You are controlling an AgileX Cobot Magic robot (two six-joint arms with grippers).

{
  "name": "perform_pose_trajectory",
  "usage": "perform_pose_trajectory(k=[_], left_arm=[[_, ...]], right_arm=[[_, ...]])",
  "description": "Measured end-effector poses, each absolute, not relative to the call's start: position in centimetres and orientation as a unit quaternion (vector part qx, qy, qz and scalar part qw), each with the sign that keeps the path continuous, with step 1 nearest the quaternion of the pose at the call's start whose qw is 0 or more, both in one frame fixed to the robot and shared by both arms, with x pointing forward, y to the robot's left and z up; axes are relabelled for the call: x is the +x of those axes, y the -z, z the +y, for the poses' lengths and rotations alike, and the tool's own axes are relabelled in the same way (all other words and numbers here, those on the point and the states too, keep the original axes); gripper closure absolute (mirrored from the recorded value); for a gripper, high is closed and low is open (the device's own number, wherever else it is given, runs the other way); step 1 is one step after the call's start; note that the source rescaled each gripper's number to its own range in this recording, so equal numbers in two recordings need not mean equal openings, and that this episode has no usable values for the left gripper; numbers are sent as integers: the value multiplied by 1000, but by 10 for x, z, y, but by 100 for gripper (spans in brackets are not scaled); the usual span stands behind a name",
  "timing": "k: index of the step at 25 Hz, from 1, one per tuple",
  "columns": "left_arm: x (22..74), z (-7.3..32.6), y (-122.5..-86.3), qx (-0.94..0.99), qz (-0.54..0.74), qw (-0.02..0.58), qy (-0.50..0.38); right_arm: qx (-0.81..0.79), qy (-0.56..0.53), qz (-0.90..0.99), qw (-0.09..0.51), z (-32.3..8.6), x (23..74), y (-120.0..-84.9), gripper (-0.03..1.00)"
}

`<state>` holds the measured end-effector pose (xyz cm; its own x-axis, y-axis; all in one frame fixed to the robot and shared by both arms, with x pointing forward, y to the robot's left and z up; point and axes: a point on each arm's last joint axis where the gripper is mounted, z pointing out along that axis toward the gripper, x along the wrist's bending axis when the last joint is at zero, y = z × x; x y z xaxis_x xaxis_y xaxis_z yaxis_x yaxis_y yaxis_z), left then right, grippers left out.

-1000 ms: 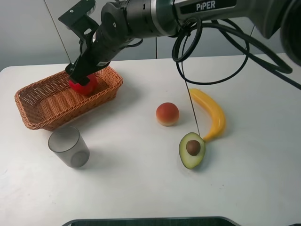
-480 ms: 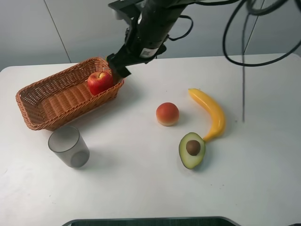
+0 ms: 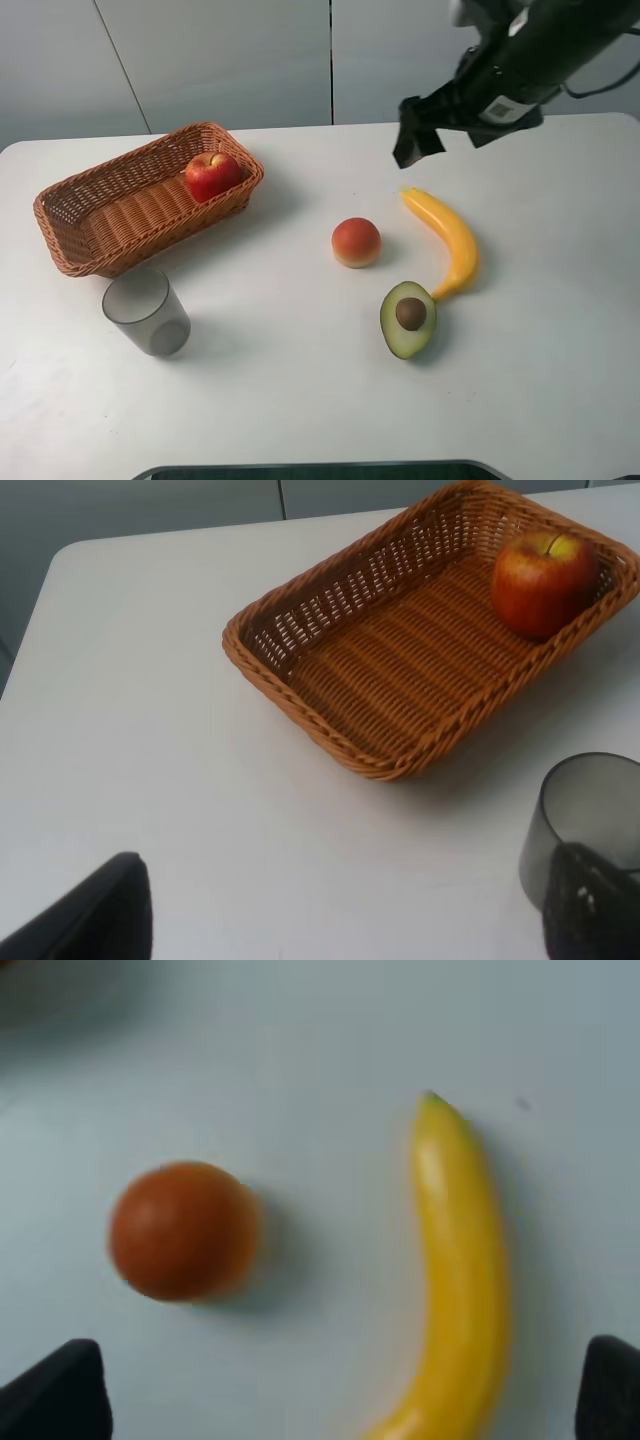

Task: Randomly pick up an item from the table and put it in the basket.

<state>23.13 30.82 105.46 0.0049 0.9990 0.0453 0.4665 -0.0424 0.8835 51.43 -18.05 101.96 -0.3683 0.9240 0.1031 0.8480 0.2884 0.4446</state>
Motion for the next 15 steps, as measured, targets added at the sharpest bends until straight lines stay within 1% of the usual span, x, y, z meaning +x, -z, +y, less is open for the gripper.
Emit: perform_pose_trajectory(k=[4,9,12,15], left_arm=[[231,308,-1055,615,596,352,-378],[231,308,-1055,615,596,352,-378],[231,308,-1055,615,596,352,-378],[231,308,-1055,615,596,352,-378]], right_arm=[[607,-224,756,100,-225,483,-1032,0],[645,-220,723,115,-260,439,-1049,0],[660,-232,700,146,-273,411,-1063,0],[657,-272,678,189,-280,381,-1081,0]])
